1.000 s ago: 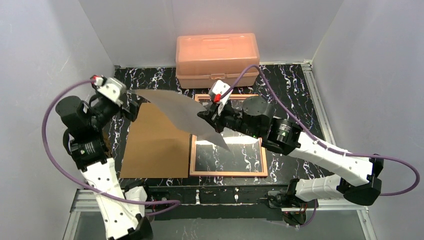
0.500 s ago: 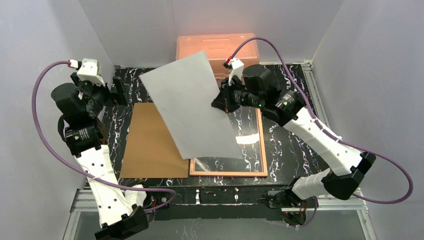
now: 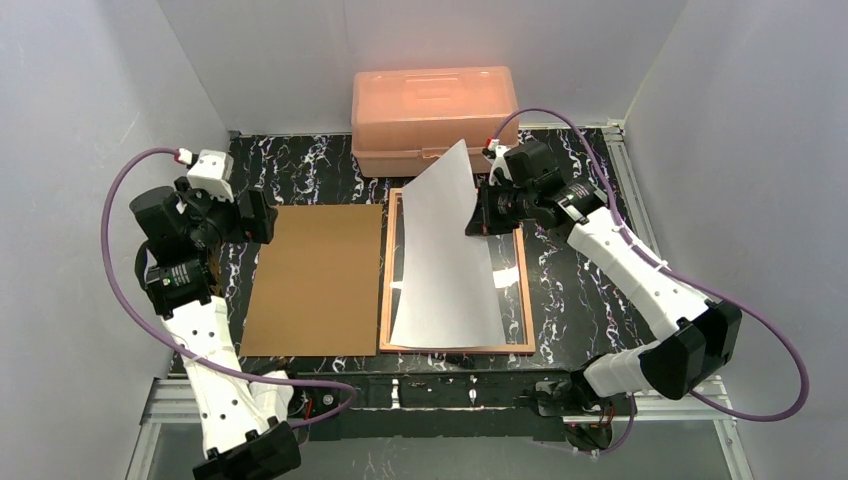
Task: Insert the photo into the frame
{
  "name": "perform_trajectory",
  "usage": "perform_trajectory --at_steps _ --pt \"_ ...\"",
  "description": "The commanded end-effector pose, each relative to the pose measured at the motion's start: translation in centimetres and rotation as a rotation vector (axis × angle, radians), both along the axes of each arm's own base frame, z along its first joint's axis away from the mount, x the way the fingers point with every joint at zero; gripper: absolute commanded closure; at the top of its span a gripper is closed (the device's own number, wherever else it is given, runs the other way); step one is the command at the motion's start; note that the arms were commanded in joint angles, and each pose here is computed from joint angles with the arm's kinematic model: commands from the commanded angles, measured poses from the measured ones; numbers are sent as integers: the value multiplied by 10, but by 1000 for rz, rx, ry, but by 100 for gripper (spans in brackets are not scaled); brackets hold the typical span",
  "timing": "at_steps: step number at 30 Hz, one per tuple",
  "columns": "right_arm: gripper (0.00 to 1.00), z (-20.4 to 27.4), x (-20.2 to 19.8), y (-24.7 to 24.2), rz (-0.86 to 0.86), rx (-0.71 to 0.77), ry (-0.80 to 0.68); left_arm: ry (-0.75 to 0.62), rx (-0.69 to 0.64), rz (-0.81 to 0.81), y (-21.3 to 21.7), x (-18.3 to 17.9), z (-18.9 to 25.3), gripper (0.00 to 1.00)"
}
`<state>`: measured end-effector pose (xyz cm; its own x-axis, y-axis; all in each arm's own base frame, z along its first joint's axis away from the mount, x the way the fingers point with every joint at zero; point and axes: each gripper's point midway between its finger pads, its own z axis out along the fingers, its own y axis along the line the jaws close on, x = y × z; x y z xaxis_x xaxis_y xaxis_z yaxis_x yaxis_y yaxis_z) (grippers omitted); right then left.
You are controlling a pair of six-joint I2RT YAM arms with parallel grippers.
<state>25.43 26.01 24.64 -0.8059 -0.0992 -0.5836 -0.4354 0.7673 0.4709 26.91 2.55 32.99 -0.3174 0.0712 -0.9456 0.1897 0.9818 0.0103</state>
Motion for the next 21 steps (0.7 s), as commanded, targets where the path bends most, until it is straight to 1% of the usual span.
perform_trajectory --at_steps 1,6,21 --pt "99 -15 9 -17 -27 -68 -7 87 -18 -94 -15 -11 -23 2" --pt "99 -29 21 -27 -56 -92 15 169 -34 -114 -16 -15 -42 1" --pt "99 -59 43 -30 -56 -99 50 182 -11 -143 -19 -21 -57 2"
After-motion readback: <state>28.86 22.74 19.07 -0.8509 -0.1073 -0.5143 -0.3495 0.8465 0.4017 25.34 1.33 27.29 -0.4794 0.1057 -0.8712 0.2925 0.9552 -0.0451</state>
